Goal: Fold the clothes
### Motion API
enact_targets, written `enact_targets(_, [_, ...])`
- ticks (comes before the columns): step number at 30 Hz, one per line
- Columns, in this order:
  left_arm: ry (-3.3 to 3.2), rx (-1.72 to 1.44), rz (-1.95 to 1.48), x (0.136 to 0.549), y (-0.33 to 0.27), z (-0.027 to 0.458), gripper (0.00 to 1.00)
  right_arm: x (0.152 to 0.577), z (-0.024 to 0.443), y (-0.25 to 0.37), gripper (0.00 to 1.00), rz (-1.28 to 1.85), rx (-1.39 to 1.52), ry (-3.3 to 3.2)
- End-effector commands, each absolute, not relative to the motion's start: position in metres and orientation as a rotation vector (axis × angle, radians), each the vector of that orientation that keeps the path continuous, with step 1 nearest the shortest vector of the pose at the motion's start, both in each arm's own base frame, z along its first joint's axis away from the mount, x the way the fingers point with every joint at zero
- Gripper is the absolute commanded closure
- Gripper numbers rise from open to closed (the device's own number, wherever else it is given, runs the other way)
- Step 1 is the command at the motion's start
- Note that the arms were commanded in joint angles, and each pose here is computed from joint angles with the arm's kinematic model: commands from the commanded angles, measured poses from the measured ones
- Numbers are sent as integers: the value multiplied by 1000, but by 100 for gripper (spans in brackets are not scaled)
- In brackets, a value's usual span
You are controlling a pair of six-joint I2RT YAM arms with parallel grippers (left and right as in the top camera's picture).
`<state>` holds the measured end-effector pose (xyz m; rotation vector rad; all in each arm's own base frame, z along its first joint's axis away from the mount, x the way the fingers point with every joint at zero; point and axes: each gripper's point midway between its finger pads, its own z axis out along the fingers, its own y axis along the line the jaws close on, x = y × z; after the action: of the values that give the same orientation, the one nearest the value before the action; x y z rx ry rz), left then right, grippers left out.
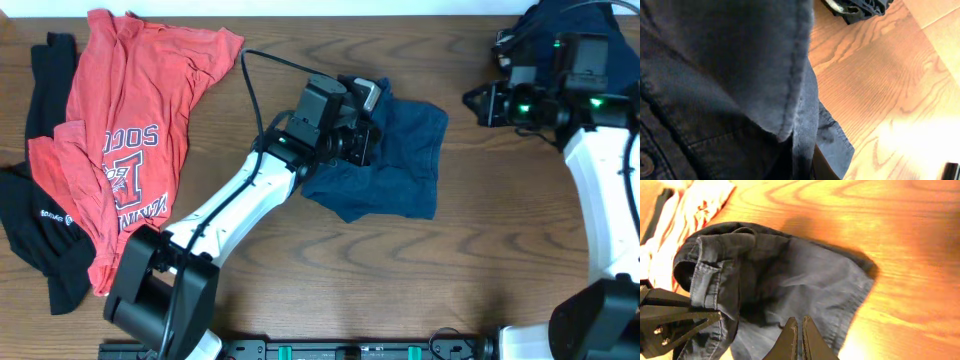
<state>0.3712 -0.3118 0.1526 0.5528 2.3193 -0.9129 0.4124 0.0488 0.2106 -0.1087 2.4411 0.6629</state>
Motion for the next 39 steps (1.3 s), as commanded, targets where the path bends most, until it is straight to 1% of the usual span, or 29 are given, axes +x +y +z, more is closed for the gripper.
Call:
enact_targets(1, [2297,561,-922,372,-321,157,94,410,183,39,97,656,-69,2525])
enact_targets(3, [2289,564,-924,372,-322,159,94,407,169,39,99,670,-53,2574])
enact_targets(7, [2289,550,-910,376,-318,158,94,404,136,40,99,716,5,2680])
enact_targets(11, [2320,470,-854,392,-293,153,94,402,106,49,99,820,21,2746])
enact_targets(15, [2387,386,-798,405,-255,142,94,400,84,62,99,869,-26,2788])
enact_targets(19, [2462,424,-707,402,-223,126,94,402,75,78,98,879,-81,2799])
enact_targets(24, [2617,382,-489,390,-173,108,94,407,72,100,97,870,-136,2788])
enact_targets(27, [2645,318,-405,391,-147,114,94,413,70,110,99,878,-111,2778])
enact_targets(34, [2697,129,-343,394,-88,145,94,421,74,131,98,887,-166,2729])
enact_targets(39, [2694,108,-300,398,-68,166,94,423,75,139,99,891,-186,2716])
